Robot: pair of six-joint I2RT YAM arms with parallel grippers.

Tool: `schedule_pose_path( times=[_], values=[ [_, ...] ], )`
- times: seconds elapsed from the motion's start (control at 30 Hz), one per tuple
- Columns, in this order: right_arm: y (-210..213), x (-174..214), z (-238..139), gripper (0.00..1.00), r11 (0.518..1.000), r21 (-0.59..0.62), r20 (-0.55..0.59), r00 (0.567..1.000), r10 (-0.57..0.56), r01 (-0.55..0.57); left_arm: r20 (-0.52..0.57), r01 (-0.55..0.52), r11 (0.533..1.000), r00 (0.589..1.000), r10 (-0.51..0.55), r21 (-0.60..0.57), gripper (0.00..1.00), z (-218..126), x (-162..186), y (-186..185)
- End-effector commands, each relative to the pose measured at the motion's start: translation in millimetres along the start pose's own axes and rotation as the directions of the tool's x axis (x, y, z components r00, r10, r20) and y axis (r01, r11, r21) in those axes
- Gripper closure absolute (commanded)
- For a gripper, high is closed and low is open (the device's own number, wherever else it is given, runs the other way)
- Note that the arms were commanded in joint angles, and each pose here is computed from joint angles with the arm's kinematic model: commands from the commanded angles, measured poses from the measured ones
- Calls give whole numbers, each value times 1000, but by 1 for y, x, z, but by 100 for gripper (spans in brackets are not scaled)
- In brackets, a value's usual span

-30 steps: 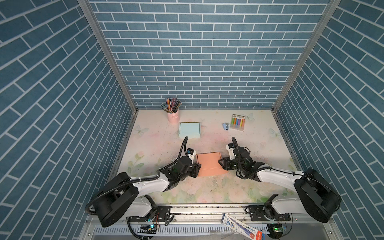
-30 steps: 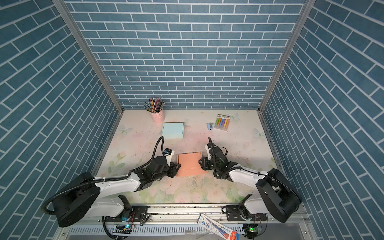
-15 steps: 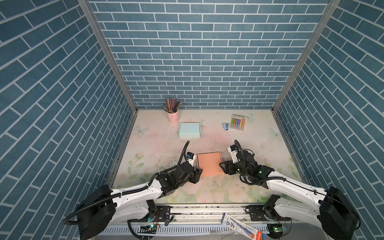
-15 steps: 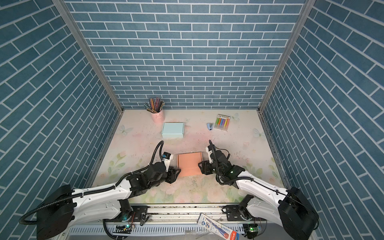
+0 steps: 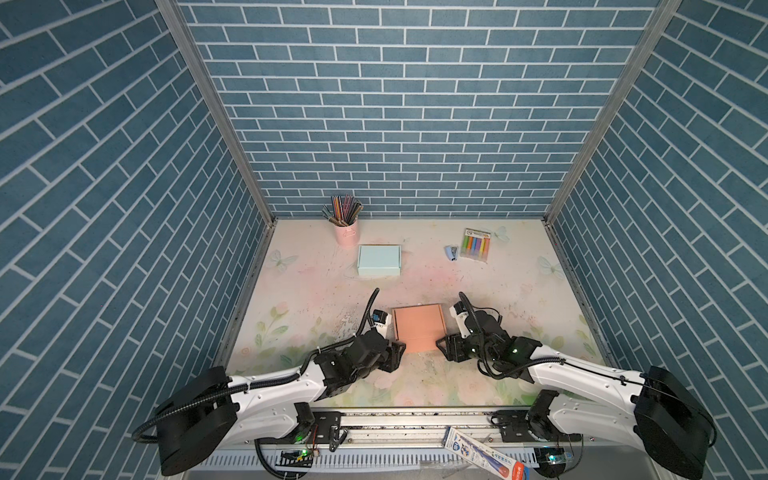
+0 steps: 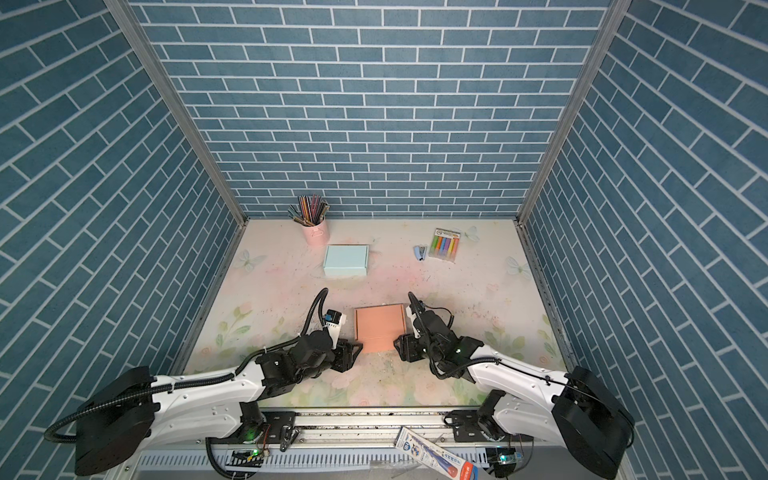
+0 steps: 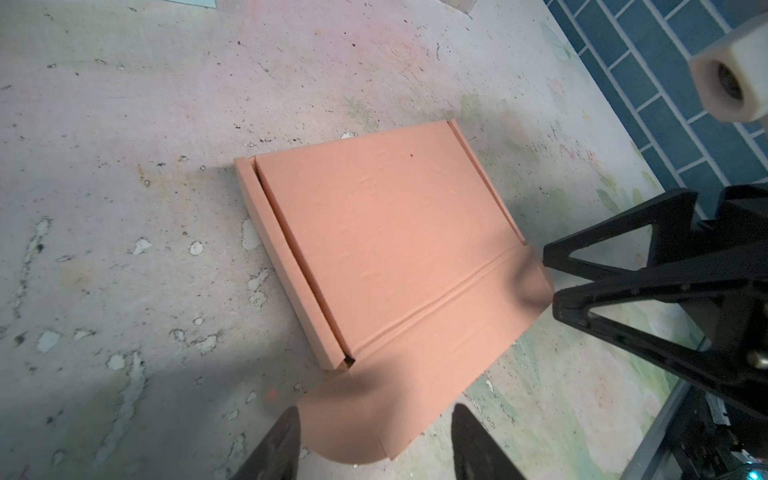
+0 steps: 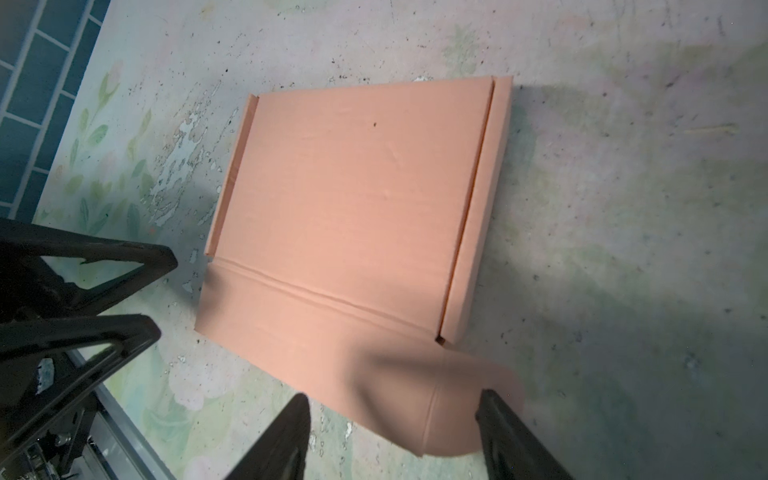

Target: Fold the paper box

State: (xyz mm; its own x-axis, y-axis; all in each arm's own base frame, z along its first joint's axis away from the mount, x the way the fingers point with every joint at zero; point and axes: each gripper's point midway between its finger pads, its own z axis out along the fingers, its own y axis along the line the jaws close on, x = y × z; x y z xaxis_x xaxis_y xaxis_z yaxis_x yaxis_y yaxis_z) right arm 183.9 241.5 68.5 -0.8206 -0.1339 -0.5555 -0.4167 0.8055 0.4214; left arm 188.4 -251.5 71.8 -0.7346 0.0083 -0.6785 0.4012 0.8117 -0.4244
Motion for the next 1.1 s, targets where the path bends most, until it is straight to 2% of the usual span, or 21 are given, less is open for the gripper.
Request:
schedule_pose_path(
  times=[0.0, 0.73, 1.07],
  values=[
    [-3, 2, 3, 34, 999, 14, 6, 999, 35, -35, 8, 16, 1000, 1000, -16, 2, 42, 3, 2, 1],
    [17, 11, 18, 33, 998, -51, -31, 999, 36, -37, -13, 10, 999, 1000, -9, 48, 45, 19, 10, -13],
    [9, 12, 17, 35, 1000, -2, -25, 999, 26, -26, -18, 12, 999, 1000, -12, 31, 46, 19, 14, -8]
  ],
)
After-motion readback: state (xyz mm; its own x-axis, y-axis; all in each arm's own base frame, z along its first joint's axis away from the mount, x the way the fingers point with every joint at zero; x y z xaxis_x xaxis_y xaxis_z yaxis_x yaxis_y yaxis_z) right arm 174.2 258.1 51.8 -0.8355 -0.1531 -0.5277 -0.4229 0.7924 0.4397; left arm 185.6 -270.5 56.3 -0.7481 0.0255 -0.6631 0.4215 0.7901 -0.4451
